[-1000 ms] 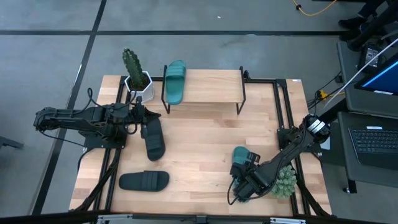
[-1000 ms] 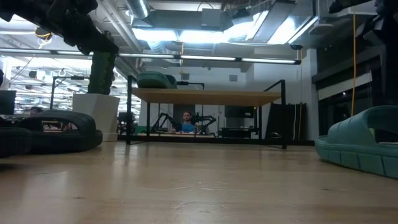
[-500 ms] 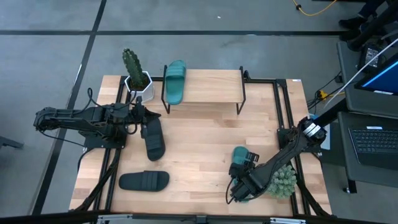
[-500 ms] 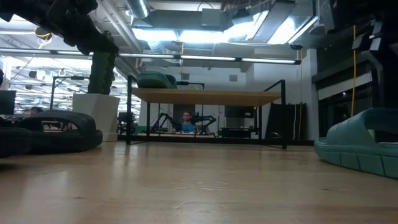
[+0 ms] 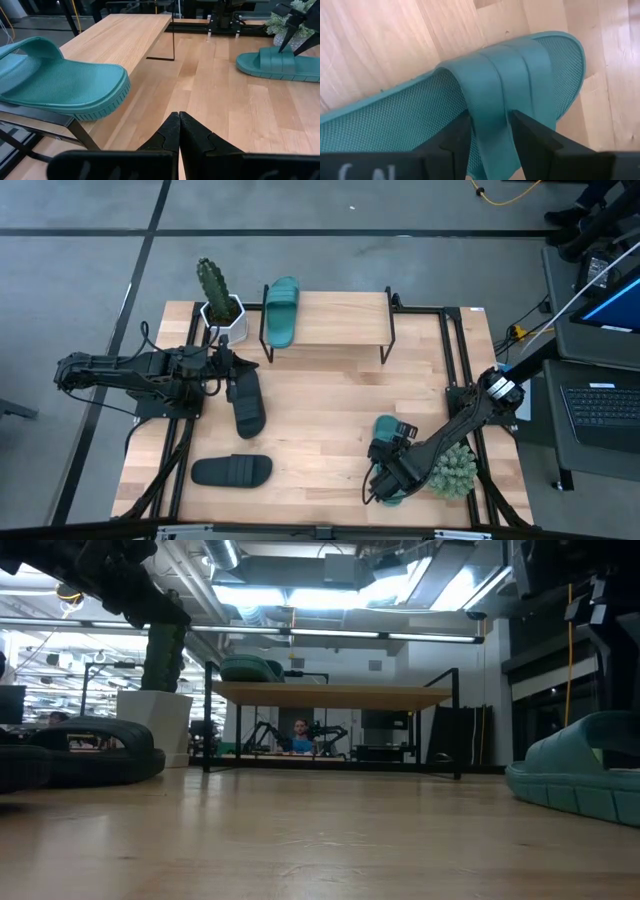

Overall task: Pick and place slides into the shelf
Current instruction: Put the green slipper on the shelf

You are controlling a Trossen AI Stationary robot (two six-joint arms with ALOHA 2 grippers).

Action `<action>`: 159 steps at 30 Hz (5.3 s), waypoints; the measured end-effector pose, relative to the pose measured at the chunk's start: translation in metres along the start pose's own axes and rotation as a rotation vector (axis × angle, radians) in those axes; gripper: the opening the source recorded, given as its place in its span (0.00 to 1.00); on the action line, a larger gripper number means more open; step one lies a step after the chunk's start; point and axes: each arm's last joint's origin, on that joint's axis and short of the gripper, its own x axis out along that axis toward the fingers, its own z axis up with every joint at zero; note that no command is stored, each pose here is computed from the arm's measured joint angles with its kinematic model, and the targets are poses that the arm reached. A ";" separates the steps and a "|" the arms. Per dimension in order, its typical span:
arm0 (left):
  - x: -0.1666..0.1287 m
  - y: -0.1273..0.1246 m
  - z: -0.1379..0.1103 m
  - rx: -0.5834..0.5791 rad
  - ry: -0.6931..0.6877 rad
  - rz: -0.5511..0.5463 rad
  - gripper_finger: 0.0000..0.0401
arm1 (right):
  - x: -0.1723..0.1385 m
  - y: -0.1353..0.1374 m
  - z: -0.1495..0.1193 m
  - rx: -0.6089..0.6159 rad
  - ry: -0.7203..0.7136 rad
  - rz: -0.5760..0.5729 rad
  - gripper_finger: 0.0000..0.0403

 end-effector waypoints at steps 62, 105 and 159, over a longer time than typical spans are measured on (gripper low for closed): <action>0.000 0.000 0.000 0.000 0.000 0.000 0.00 | -0.080 -0.013 0.028 0.026 -0.126 -0.041 0.02; 0.000 0.000 -0.002 0.012 0.023 0.002 0.00 | -0.112 -0.122 0.138 -0.202 -0.386 -0.497 0.02; 0.000 0.000 0.007 0.093 -0.069 0.001 0.00 | -0.050 -0.269 0.265 -0.201 -0.498 -0.444 0.02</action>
